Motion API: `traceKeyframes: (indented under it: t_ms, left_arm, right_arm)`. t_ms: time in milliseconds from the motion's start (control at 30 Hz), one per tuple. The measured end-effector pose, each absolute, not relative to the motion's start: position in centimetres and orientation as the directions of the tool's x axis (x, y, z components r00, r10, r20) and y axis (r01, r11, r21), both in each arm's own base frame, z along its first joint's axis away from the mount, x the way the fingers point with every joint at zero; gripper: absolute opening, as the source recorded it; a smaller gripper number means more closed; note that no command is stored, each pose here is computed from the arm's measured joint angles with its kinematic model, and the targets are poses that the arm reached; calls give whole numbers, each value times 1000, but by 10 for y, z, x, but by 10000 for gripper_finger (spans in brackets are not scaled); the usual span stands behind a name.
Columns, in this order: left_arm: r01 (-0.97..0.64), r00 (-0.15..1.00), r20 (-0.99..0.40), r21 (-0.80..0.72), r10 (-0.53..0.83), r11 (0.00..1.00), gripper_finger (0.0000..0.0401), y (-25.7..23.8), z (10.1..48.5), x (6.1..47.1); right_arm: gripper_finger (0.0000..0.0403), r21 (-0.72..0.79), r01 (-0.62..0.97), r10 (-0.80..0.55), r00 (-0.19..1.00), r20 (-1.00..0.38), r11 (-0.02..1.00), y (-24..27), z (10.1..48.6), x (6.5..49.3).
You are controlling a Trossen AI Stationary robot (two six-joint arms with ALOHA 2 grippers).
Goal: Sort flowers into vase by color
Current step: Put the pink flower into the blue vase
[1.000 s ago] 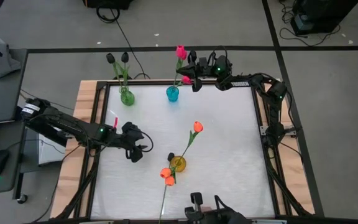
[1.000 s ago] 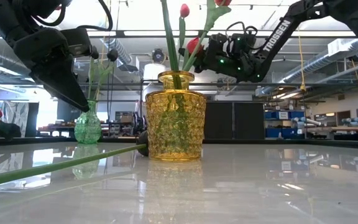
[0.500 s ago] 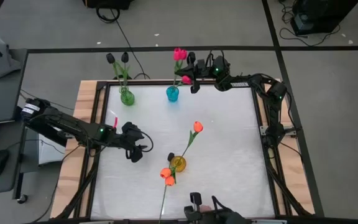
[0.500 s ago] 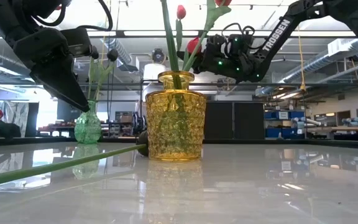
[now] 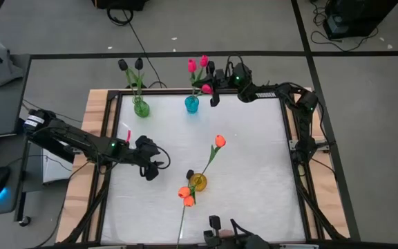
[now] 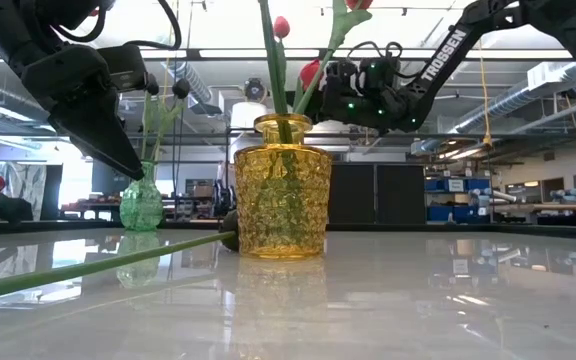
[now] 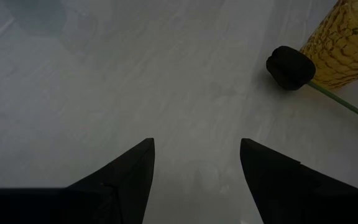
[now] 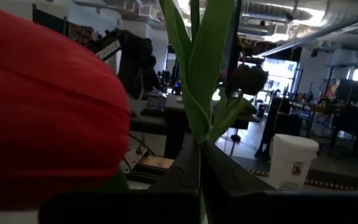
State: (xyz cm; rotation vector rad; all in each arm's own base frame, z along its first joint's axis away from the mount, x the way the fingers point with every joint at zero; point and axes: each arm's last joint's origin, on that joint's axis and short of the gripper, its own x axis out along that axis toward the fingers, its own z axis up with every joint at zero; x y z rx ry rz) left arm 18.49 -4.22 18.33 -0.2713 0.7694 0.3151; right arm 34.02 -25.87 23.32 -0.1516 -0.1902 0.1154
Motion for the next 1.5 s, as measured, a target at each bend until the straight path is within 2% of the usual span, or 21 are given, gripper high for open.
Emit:
traceKeyframes:
  t_ms: [1500]
  left_arm:
    - [-375,676,-715,-124,179,919,243,-42,183,185]
  right_arm:
    - [8,-38,-55,55,998,-11,998,-267,209,339]
